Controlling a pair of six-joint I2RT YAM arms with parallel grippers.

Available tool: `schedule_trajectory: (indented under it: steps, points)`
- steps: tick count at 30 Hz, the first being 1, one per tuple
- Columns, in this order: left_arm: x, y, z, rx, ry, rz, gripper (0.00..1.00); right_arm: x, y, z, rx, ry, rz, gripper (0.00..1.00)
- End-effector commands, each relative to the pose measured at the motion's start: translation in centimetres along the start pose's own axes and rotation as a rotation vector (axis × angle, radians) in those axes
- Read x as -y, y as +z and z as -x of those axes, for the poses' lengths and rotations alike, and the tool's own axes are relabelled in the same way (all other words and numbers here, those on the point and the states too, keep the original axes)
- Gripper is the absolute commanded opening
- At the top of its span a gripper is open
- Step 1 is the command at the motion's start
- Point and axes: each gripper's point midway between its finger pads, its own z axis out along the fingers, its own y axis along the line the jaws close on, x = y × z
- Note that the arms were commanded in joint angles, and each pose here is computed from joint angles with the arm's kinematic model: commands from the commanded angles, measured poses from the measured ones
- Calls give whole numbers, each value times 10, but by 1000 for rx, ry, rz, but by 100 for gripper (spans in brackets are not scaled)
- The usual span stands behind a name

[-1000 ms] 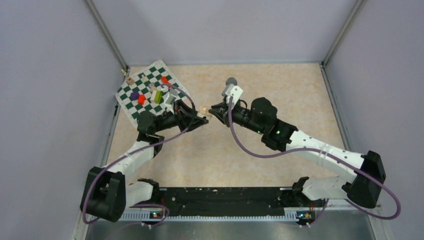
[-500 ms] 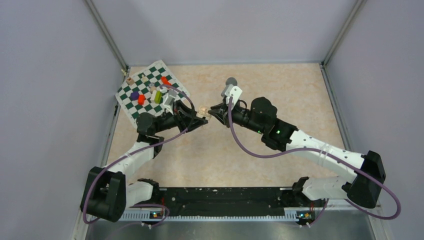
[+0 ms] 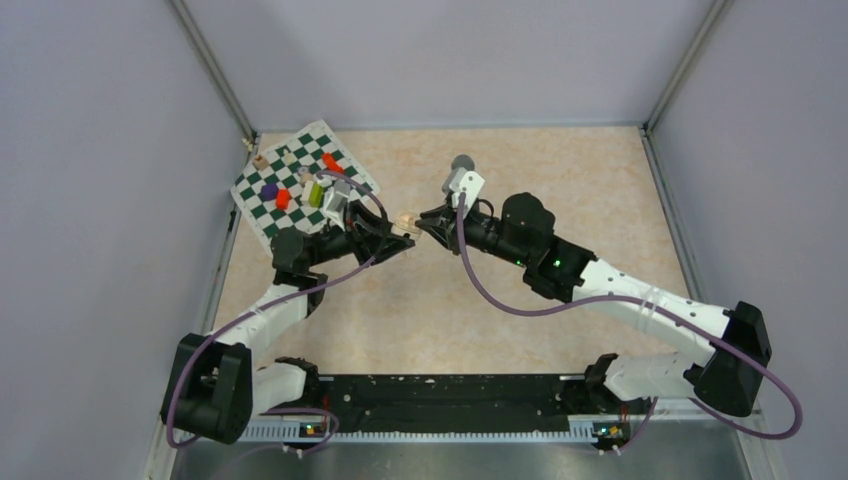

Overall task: Insert the wireless bluetooth earbuds into the charging case
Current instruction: Place the earbud in the charging case.

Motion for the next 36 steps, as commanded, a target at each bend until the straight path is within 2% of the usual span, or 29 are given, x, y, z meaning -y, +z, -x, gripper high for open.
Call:
schedule_trajectory:
  steps: [1,9,14,24,32,36]
  points:
    - [14,1,20,58,113,-36,0,-8,-2,25,42,-9,33,9]
    - [15,1,22,59,115,-39,0,-11,-3,27,44,-11,48,13]
    - [17,1,23,61,119,-44,0,-11,-4,28,44,-16,51,21]
    - [18,0,23,61,121,-48,0,-11,-4,30,47,-17,51,30]
    - [20,0,24,61,129,-57,0,-15,-13,49,68,-25,78,45]
    - [25,0,27,65,155,-73,0,-22,-21,62,80,-34,123,62]
